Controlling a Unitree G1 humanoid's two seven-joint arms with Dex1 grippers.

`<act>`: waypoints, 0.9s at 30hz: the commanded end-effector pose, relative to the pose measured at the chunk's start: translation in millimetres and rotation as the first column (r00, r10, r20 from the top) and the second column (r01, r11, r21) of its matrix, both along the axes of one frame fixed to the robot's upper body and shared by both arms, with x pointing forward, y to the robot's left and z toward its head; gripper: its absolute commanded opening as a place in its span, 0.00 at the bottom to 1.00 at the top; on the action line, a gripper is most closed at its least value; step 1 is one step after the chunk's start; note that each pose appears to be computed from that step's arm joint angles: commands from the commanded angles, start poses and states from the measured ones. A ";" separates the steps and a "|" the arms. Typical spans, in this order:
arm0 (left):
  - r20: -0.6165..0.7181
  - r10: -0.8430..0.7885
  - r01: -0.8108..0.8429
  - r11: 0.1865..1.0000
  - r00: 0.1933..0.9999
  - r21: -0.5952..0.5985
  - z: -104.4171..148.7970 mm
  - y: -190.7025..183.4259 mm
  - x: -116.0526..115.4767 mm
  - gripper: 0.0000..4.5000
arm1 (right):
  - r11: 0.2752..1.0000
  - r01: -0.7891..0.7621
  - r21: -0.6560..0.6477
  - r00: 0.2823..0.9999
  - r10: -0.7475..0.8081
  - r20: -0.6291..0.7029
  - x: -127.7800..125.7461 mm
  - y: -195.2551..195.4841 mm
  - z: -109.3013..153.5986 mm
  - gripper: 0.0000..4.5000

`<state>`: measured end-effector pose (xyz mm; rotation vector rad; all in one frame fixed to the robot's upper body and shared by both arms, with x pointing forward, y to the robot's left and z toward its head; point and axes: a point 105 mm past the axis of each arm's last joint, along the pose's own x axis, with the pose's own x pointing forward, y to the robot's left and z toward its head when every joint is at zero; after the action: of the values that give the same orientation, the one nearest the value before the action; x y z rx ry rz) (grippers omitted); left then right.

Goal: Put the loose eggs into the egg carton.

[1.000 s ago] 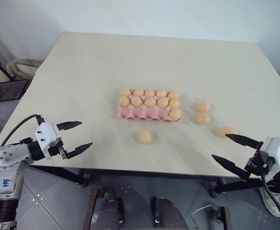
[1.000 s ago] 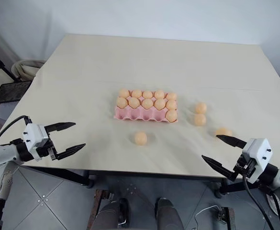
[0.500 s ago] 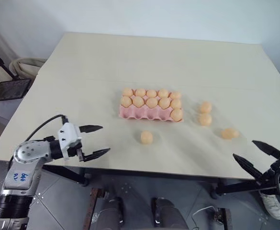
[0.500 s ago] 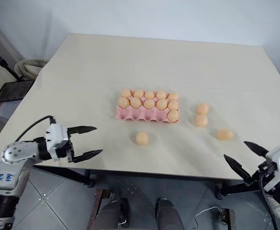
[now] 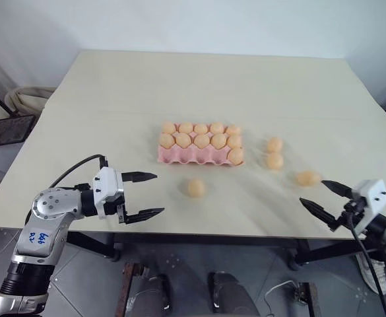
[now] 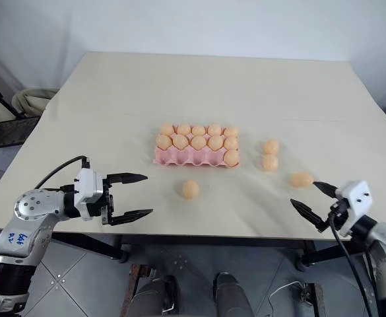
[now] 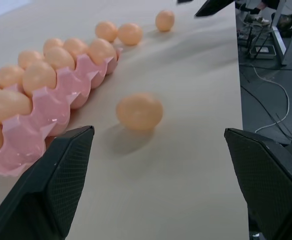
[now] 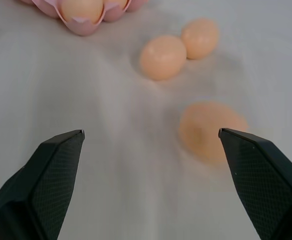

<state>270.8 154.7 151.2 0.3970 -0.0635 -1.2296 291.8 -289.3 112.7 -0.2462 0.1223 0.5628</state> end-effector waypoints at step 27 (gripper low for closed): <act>0.052 0.030 -0.027 0.998 0.998 -0.058 8.4 -2.3 1.0 1.00 | 0.995 0.086 -0.051 0.996 -0.084 0.039 68.5 -4.7 -11.6 0.86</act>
<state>271.2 152.0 153.2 0.3725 -0.1015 -1.1900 357.8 -294.1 93.7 -0.2881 0.1468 0.4753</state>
